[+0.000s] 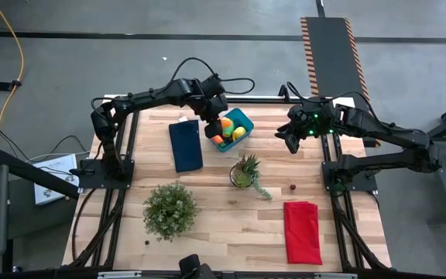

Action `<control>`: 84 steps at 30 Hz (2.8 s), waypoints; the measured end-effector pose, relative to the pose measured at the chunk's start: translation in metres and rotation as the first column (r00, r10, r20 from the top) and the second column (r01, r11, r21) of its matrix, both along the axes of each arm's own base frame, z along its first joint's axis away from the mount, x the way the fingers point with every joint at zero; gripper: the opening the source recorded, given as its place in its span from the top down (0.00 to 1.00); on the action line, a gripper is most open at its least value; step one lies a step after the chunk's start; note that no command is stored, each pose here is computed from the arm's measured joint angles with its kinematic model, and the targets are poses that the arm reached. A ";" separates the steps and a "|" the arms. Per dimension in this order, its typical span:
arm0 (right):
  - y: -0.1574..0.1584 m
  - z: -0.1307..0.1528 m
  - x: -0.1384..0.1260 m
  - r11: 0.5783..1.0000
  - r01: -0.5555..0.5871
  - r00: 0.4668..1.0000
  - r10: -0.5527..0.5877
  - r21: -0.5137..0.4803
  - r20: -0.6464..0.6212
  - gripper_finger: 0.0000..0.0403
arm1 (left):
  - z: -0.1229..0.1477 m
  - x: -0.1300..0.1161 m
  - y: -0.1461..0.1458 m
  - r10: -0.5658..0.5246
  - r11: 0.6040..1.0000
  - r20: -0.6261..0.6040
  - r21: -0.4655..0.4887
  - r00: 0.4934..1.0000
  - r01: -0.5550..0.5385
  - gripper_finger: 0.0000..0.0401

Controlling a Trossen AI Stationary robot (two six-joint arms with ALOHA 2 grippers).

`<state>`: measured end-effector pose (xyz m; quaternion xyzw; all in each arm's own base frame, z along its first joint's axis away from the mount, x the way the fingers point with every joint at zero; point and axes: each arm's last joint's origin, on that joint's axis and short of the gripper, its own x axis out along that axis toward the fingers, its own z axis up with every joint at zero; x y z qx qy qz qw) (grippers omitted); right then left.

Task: Pick and placing Produce into tupperware
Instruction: Put the orange croissant into the blue bin

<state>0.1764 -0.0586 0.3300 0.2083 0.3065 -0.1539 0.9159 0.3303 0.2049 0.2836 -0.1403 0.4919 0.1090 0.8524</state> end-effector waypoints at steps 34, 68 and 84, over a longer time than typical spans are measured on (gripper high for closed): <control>-0.002 0.004 0.003 0.999 0.035 0.998 -0.035 -0.013 0.046 0.72 | -0.022 0.003 0.042 0.318 0.948 0.065 -0.017 0.946 -0.318 0.49; -0.002 0.004 0.003 0.999 0.031 0.999 -0.030 -0.019 0.044 0.72 | -0.079 0.033 0.027 0.307 0.949 -0.104 -0.042 0.946 -0.312 0.49; -0.002 0.004 0.003 0.999 0.031 0.999 -0.030 -0.019 0.044 0.72 | -0.079 0.032 0.027 0.286 0.956 -0.110 -0.038 0.952 -0.292 0.49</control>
